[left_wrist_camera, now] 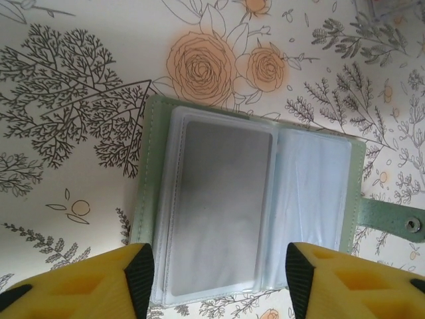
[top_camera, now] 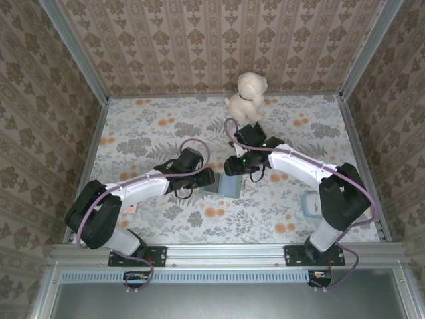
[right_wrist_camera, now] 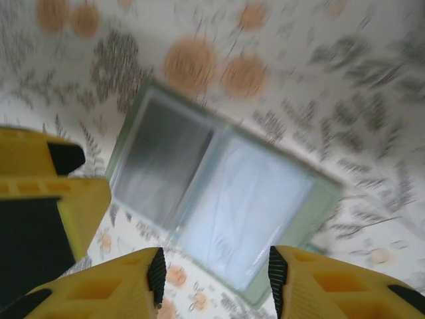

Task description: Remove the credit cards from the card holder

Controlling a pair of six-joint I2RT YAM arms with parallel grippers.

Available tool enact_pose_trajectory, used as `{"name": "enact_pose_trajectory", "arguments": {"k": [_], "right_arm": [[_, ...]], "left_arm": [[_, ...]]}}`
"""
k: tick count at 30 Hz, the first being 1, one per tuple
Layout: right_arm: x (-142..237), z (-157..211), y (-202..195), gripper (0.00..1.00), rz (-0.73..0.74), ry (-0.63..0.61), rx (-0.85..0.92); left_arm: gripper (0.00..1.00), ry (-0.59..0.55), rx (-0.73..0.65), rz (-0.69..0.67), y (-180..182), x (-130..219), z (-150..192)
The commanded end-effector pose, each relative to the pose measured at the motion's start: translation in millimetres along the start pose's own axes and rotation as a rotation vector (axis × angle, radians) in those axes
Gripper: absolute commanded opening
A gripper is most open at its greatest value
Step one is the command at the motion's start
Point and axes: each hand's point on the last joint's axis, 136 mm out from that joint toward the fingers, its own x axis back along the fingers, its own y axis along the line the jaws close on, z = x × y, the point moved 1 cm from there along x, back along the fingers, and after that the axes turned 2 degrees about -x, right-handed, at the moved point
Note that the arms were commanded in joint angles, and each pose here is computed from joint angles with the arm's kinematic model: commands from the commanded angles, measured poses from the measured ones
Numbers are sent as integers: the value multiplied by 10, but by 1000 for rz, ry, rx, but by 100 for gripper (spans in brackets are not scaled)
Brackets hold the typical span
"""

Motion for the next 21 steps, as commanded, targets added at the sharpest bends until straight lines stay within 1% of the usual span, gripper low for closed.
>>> {"name": "enact_pose_trajectory", "arguments": {"k": [1,5,9,14,21], "right_arm": [[-186,117,75,47,-64,42,-53],[-319,194,-43,47,-23,65,-58],[-432,231,-133,47,11,80,-69],[-540,235,-198,46,32,80,-59],[-658,301,-286,46,53,87,-70]], "left_arm": [[56,38,18,11,-27,-25,67],[55,44,17,-13,-31,-76,23],[56,75,17,-42,-2,-155,43],[57,104,26,-20,-15,-193,107],[49,128,28,-28,4,-197,133]]}}
